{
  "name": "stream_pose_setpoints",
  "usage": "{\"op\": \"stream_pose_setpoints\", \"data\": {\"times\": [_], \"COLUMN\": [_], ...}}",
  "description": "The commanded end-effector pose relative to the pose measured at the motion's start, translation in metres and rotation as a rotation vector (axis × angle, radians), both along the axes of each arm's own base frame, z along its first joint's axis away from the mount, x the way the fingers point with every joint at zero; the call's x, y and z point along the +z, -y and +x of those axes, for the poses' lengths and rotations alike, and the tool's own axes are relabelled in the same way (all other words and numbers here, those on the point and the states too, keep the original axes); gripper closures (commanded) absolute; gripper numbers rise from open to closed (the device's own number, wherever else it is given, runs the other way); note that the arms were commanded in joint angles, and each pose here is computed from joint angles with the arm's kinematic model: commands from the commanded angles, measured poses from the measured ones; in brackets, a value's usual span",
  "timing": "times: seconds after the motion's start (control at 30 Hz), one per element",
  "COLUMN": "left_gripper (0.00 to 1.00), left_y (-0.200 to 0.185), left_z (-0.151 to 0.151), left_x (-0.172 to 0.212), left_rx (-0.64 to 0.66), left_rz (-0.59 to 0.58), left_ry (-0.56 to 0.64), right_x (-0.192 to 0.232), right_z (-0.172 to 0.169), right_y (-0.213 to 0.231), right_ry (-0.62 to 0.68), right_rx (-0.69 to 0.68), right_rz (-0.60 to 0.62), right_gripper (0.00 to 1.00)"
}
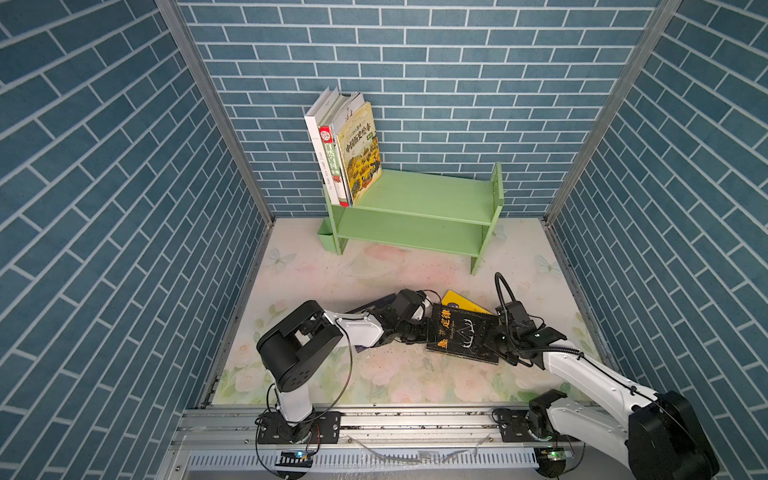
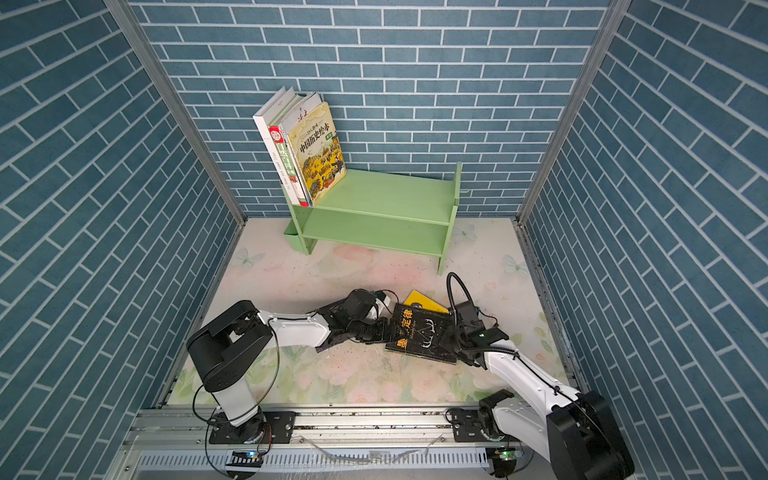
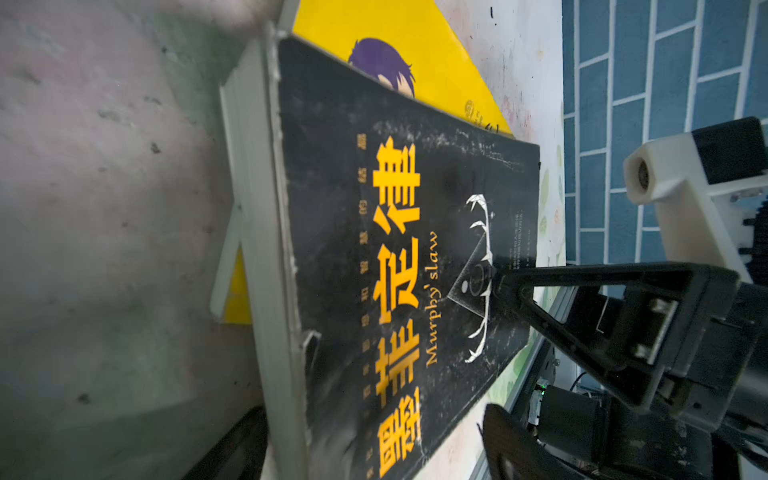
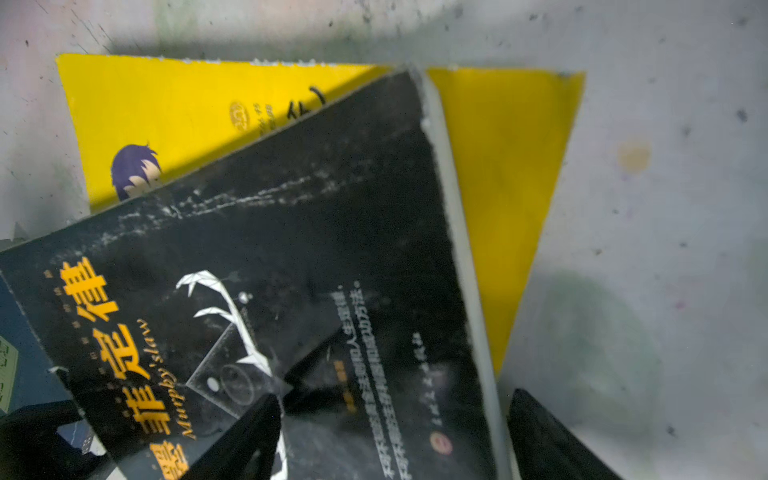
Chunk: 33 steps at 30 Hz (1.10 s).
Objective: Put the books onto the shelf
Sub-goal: 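Grasp the black Murphy's law book edge with both grippers, then lift the black book upright off the yellow book with both grippers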
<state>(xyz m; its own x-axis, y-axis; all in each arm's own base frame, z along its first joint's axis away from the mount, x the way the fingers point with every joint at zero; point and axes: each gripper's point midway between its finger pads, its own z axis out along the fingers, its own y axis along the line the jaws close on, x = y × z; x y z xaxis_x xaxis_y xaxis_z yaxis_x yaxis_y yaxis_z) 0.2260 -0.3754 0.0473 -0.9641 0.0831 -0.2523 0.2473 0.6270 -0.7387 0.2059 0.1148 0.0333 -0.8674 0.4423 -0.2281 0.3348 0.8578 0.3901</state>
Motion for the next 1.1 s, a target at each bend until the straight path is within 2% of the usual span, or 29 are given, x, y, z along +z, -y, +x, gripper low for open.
{"op": "stream_pose_setpoints", "data": {"times": [0.0, 0.13, 0.37, 0.5, 0.83, 0.93, 1.07], "left_gripper": [0.21, 0.25, 0.44, 0.48, 0.59, 0.67, 0.72], "left_y": [0.009, 0.014, 0.009, 0.011, 0.016, 0.015, 0.014], "left_z": [-0.003, -0.006, -0.007, -0.008, -0.008, -0.007, -0.006], "left_x": [-0.002, 0.003, 0.016, 0.03, 0.083, 0.089, 0.09], "left_rx": [-0.008, -0.019, -0.027, -0.033, -0.049, -0.045, -0.04], "left_rz": [-0.026, -0.037, -0.027, -0.055, -0.169, -0.177, -0.179], "left_ry": [-0.031, -0.025, 0.003, 0.013, 0.098, 0.12, 0.129], "right_x": [0.002, 0.006, 0.013, 0.013, 0.017, 0.019, 0.021], "right_z": [0.004, 0.005, 0.01, 0.011, 0.014, 0.015, 0.016], "right_y": [-0.002, -0.004, -0.013, -0.011, -0.013, -0.014, -0.017], "right_ry": [-0.009, -0.002, 0.013, 0.012, 0.028, 0.035, 0.048], "right_rx": [-0.032, -0.032, -0.036, -0.042, -0.058, -0.056, -0.05], "right_rz": [0.022, 0.027, 0.082, 0.07, 0.091, 0.099, 0.119], "right_gripper": [0.16, 0.19, 0.25, 0.28, 0.3, 0.3, 0.3]}}
